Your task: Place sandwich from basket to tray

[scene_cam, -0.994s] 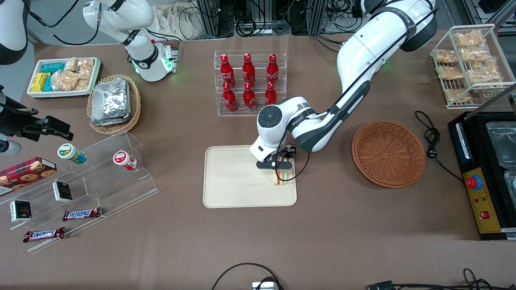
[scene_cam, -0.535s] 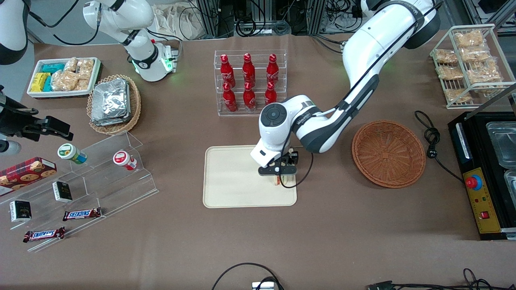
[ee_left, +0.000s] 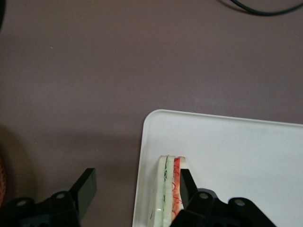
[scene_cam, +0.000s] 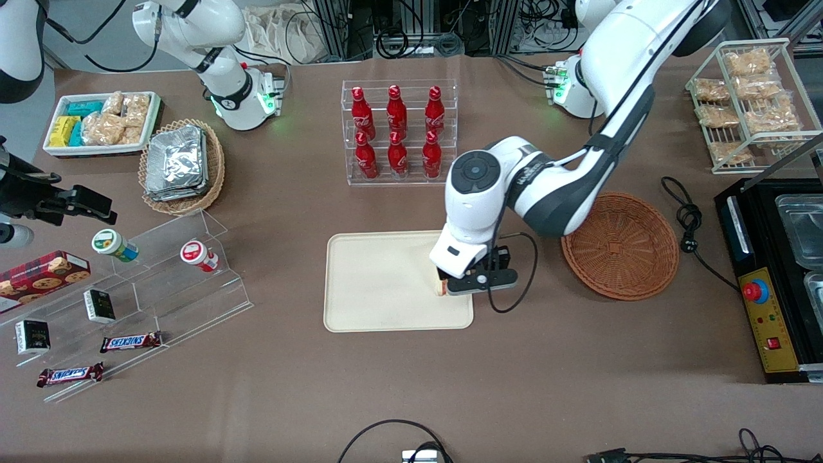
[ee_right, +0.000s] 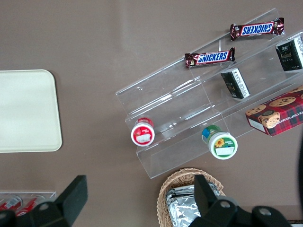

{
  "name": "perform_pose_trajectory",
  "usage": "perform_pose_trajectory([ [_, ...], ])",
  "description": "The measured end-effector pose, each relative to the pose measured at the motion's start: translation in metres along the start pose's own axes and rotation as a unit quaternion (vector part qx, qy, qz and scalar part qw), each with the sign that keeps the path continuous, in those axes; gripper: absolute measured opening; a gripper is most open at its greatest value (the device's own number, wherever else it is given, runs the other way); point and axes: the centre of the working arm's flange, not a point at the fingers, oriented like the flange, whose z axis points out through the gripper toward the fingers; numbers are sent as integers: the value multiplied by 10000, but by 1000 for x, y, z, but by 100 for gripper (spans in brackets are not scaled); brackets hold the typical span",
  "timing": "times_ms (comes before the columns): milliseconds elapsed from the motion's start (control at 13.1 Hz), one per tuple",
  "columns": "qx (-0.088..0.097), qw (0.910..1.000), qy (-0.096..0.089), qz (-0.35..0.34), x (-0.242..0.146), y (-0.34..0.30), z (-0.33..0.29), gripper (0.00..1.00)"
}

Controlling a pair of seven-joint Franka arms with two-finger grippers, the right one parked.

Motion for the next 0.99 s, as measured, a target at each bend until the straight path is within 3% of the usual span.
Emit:
perform_pose_trajectory([
  [153, 247, 9993, -18, -285, 19, -24, -19, 80],
  [382, 320, 9967, 98, -737, 54, -69, -51, 81],
  [535, 504, 9946, 68, -908, 61, -90, -64, 82],
  [994, 405, 9910, -99, -1275, 90, -154, -106, 82],
])
